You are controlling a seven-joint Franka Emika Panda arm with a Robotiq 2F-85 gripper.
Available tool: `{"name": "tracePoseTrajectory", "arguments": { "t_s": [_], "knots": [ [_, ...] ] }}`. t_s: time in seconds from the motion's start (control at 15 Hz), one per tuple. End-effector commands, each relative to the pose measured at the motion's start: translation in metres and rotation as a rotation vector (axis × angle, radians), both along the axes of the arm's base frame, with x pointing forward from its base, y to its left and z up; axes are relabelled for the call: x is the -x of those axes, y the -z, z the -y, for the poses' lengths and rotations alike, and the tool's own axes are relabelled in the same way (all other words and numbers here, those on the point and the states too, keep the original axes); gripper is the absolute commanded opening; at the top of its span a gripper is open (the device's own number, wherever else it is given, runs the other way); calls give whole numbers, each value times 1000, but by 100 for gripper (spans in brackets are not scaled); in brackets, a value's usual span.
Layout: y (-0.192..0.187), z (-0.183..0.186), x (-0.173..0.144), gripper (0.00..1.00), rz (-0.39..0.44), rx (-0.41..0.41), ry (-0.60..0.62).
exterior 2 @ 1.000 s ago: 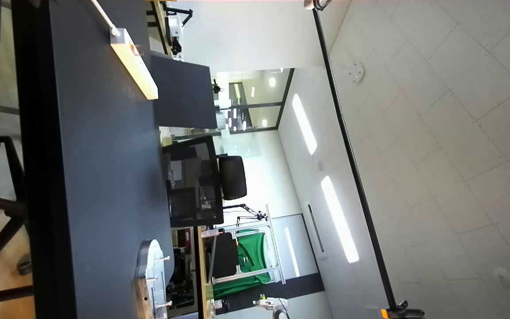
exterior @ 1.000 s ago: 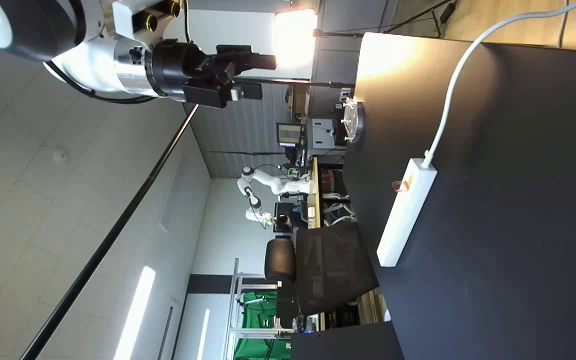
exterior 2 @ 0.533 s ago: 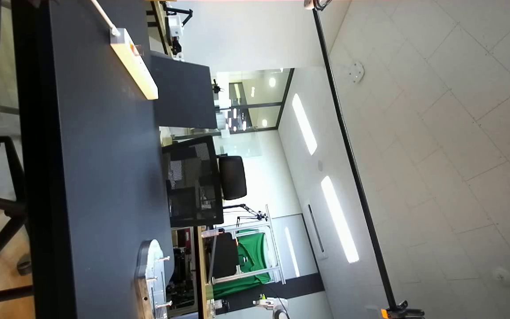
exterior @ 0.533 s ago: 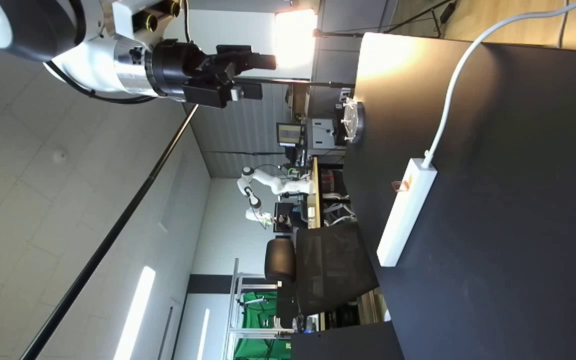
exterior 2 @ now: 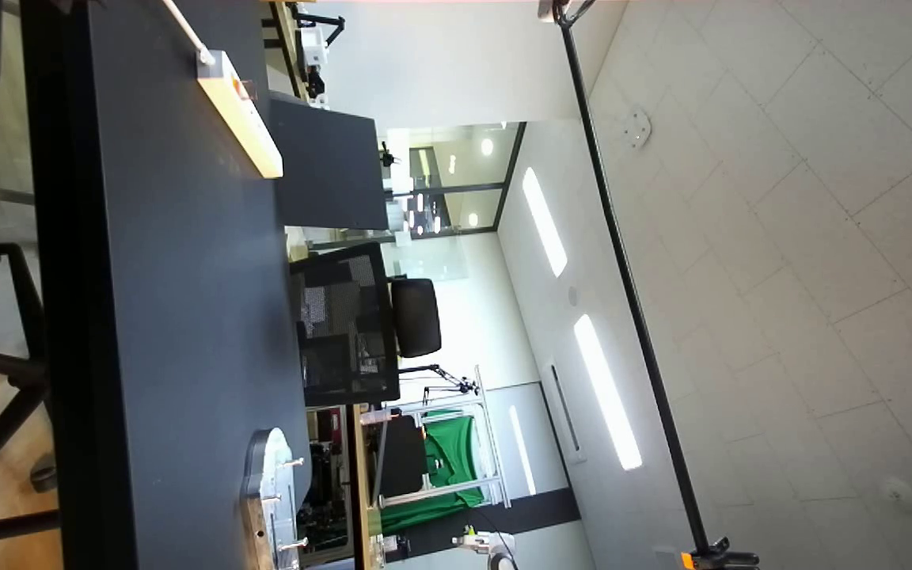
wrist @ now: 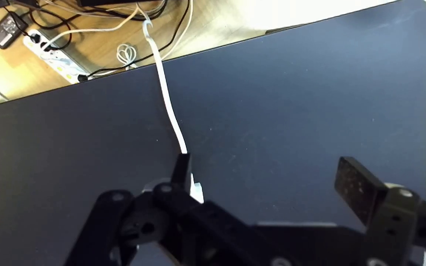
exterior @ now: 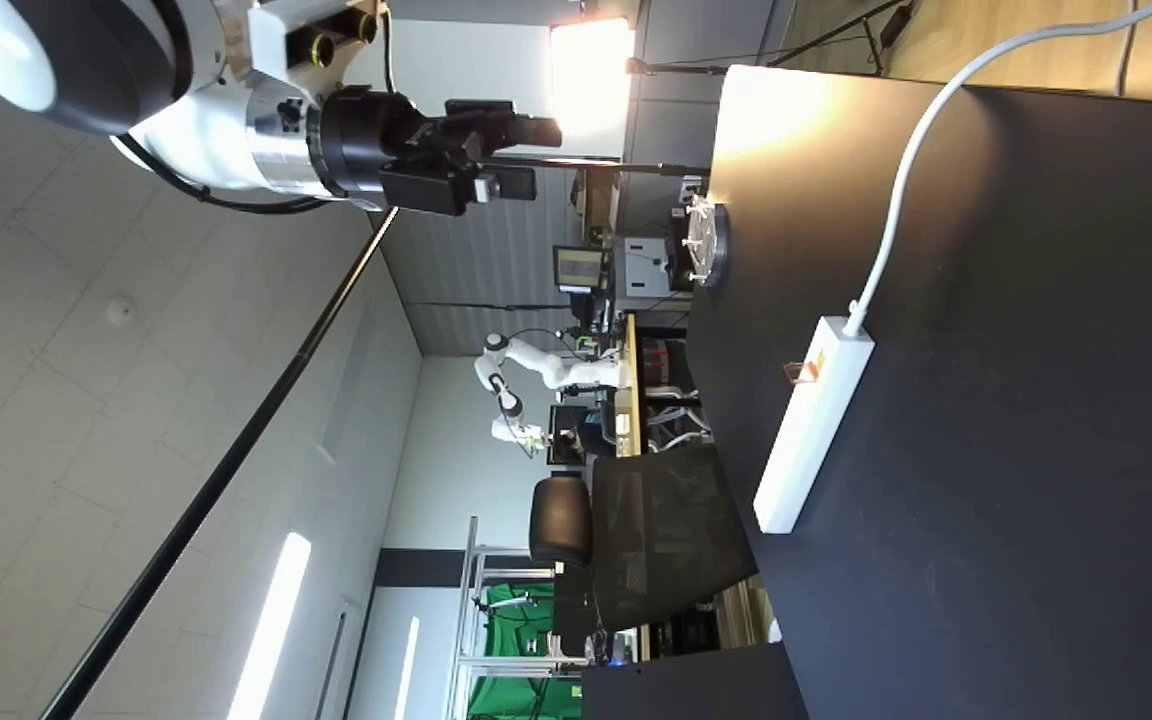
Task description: Turn on the adapter
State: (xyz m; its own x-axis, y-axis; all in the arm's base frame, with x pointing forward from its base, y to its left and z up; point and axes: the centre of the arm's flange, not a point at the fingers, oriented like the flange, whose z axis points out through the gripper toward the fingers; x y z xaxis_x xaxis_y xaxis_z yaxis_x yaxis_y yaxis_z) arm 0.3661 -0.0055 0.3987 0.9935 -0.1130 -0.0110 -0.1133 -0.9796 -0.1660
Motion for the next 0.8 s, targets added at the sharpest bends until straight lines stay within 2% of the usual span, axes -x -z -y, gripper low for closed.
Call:
{"name": "tracePoseTrajectory", "arguments": {
  "t_s": [0.0,0.13,0.53,0.73],
  "knots": [
    [28,30,-57,100,-10,-8,-77],
    [47,44,-89,75,7,1,-105],
    [107,61,-175,31,44,30,-101],
    [131,57,-201,10,90,74,-78]
  ]
}}
